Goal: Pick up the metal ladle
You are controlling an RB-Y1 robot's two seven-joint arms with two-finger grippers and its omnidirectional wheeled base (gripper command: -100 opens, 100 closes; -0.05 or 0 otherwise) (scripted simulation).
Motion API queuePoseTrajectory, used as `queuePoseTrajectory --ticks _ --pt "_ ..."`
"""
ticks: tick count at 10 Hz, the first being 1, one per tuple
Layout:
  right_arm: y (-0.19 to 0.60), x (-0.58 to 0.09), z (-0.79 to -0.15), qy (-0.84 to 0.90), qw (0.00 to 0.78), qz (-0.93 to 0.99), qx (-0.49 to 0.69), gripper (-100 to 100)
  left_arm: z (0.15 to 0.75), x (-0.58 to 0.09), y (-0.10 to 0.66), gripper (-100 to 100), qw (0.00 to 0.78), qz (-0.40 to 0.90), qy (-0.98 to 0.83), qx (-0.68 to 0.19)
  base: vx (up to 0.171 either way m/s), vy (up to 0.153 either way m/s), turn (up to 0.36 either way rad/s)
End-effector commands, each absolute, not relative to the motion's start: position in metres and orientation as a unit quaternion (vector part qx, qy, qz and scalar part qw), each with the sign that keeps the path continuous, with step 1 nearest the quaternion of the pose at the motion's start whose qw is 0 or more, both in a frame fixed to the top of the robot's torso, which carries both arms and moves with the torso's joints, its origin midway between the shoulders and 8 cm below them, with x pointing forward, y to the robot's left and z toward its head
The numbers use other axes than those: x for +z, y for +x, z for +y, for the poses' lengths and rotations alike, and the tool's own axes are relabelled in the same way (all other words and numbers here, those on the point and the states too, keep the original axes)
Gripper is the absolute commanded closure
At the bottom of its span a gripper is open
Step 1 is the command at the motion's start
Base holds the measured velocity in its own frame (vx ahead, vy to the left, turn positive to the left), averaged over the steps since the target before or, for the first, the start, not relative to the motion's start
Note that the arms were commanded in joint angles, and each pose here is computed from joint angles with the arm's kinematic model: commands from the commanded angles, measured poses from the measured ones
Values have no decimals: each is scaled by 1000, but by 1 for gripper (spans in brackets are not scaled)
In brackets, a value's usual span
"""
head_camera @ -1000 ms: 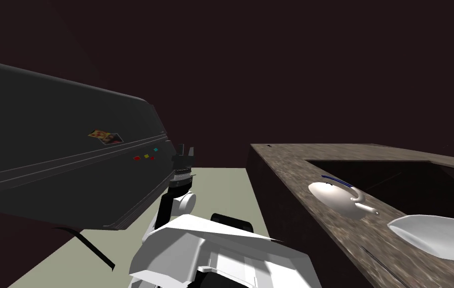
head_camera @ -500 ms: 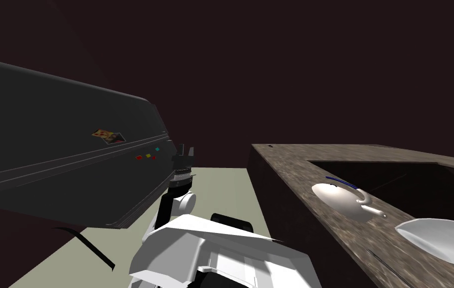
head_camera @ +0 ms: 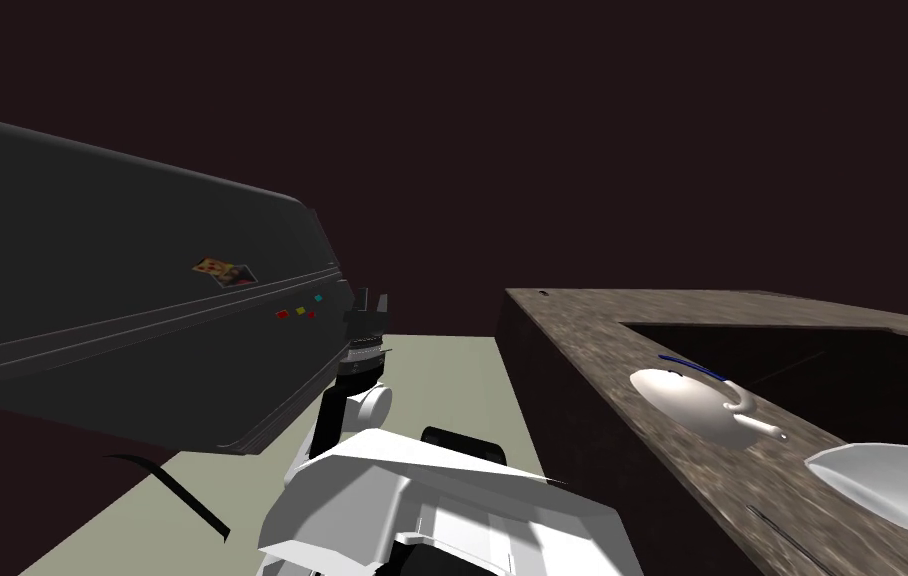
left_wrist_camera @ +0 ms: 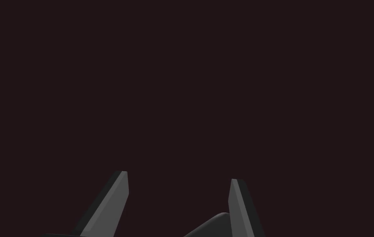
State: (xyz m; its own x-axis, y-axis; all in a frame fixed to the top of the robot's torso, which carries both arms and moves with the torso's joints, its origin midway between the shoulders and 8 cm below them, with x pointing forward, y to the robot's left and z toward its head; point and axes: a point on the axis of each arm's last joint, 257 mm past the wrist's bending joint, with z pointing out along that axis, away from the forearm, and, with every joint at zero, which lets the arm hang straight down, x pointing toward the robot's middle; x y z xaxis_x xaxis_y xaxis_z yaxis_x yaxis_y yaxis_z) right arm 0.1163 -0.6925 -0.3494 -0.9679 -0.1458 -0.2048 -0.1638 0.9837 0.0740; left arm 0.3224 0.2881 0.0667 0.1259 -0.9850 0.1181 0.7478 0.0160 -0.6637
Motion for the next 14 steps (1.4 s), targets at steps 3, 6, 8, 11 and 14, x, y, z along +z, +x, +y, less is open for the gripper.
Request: queuePoseTrajectory --ticks 3,6,8,11,14 --pt "115 -349 -692 -78 99 991 46 100 288 67 322 0 686 195 -305 -632 0 0 0" --pt "115 -348 -693 -77 99 991 46 100 288 67 322 0 686 195 -305 -632 0 0 0" --pt "115 -333 -712 -67 109 992 19 100 288 67 322 0 686 195 -305 -632 3 -27 -21" --pt "109 -312 -739 -50 112 992 -18 100 288 67 322 0 686 195 -305 -632 -1 -53 -6" --pt "118 -331 -717 -77 110 991 5 100 288 67 322 0 686 195 -305 -632 -1 5 -7"
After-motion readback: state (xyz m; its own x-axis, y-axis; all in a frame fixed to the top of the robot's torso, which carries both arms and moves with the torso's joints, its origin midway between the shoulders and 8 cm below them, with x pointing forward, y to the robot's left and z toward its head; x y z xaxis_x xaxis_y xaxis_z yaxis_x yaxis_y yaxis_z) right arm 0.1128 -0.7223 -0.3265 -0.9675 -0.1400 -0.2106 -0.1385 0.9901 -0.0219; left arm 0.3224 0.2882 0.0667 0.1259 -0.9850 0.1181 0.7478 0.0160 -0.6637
